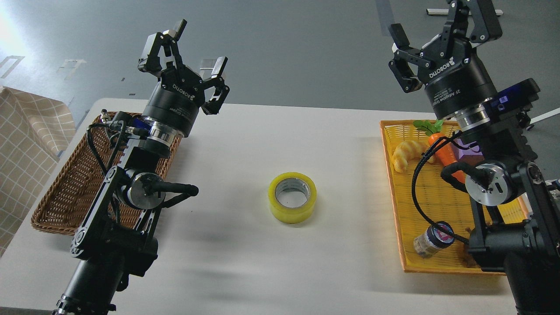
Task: Place and transfer tape with both arms
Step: 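Reach the left gripper toward the tape roll on the table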
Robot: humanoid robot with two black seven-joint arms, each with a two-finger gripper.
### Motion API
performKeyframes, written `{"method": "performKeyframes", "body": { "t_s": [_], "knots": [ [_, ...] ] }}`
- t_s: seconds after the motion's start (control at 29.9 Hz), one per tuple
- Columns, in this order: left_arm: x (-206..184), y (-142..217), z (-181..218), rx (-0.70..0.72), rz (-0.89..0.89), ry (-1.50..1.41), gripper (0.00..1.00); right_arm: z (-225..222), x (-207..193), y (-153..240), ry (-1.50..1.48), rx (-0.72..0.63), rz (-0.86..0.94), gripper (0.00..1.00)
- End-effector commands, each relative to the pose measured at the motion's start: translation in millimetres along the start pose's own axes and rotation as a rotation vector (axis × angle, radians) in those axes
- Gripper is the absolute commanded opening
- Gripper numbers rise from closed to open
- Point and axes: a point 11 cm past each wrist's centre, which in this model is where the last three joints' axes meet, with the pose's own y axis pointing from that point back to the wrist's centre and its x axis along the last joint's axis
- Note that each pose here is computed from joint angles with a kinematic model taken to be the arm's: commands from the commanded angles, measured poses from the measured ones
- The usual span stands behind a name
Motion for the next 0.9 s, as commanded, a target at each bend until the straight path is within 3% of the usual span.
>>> {"method": "performKeyframes", "body": {
  "t_s": [0.0,0.17,0.27,0.4,0.54,0.74,0.87],
  "knots": [
    [-7.4,-2.3,3.2,-0.031,-0.035,-0.037,0.98,0.8,-0.6,0.0,-0.001,-0.003,-0.004,1.00],
    [-29.6,0.3,7.7,-0.103,-0.127,-0.172,0.98,-4.8,-4.8,-3.5,0.004,0.011,-0.019,1.00],
    [-43.9,-2.9,-5.1,-0.037,-0.182,-0.301,0.98,-9.4,-8.2,-8.4,0.007,0.024,-0.031,1.00],
    [-33.8,-14.2,-0.3,-0.011,-0.108,-0.535,0.98,-7.1,-11.5,-7.7,-0.009,0.026,-0.031,1.00],
    [-54.8,-18.6,-19.0,0.027,-0.174,-0.686,0.98,-8.1,-16.9,-9.5,-0.008,0.025,-0.048,1.00],
    [-46.1,-12.4,-42.0,0.207,-0.160,-0.811,0.98,-8.4,-18.9,-11.3,-0.007,0.023,-0.055,1.00],
    [-40.7,-5.8,-46.5,0.232,-0.171,-0.921,0.98,-4.3,-17.6,-10.8,-0.007,-0.003,-0.050,1.00]
  ]
}}
